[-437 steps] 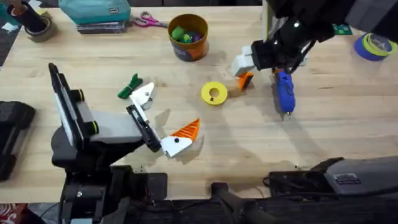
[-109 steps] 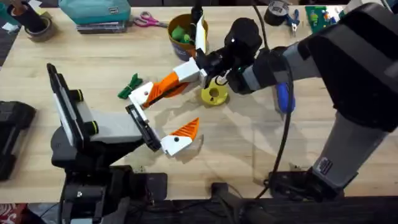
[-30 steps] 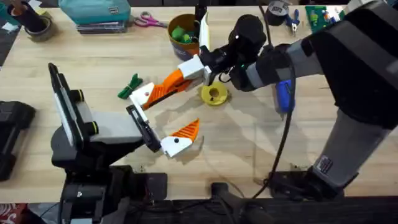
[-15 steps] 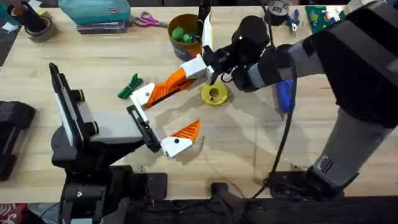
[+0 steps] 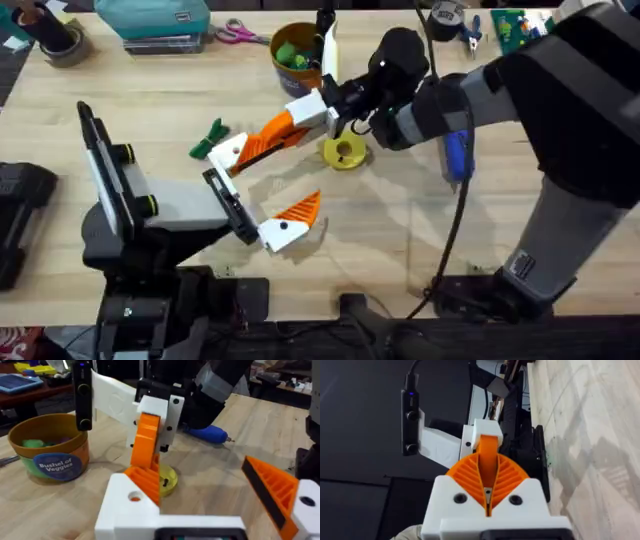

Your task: Pick up the gripper from the table and insert it into the empty holder that is missing its gripper. Then pick up a screw, insert it into the mounting hole, and use the screwdriver to tighten it. Finally, clean up the table by picking up the vegetable and placing it into the bucket.

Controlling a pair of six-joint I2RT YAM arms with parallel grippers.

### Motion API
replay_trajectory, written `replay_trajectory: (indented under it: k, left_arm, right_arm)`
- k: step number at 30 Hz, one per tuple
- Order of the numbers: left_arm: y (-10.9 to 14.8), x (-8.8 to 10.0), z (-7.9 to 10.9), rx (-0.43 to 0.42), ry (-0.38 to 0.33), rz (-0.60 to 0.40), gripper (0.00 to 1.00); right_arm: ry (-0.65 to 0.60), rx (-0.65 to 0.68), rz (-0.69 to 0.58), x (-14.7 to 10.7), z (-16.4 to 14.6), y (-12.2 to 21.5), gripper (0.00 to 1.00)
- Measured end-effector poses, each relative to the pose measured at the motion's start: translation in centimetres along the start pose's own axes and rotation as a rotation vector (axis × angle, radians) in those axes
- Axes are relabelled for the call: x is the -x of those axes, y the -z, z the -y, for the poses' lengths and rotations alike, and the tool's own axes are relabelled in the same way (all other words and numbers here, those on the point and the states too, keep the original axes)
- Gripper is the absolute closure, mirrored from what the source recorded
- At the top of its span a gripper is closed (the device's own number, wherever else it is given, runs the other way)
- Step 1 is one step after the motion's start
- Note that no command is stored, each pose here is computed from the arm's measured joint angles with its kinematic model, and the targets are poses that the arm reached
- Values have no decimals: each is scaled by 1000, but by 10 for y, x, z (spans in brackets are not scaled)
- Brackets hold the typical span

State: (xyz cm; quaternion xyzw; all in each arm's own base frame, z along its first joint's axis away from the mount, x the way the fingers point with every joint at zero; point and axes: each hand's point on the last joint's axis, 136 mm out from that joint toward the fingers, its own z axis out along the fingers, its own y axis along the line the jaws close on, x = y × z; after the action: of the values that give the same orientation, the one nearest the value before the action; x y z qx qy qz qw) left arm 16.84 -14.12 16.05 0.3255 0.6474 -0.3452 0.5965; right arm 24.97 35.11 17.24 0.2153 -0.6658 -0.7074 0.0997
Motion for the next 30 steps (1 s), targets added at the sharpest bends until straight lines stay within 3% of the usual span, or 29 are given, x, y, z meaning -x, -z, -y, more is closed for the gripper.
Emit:
replay_trajectory:
  k: [16,17,20,21,30]
  left_arm:
    - [0,0,0,0,0,0,15]
    - [0,0,1,-5,2,0,15]
    - [0,0,1,-5,2,-1,15]
    - [0,0,1,-5,2,0,15]
    - [0,0,1,-5,3,0,15]
  right_arm:
    - [-2,0,0,0,0,0,972]
    - [-2,1,-1,0,0,-2,583]
    - [-2,3,-5,-1,-1,-5,120]
    - [2,3,-7,-2,-1,-5,37]
    - [-1,2,-3,-1,-1,-4,7]
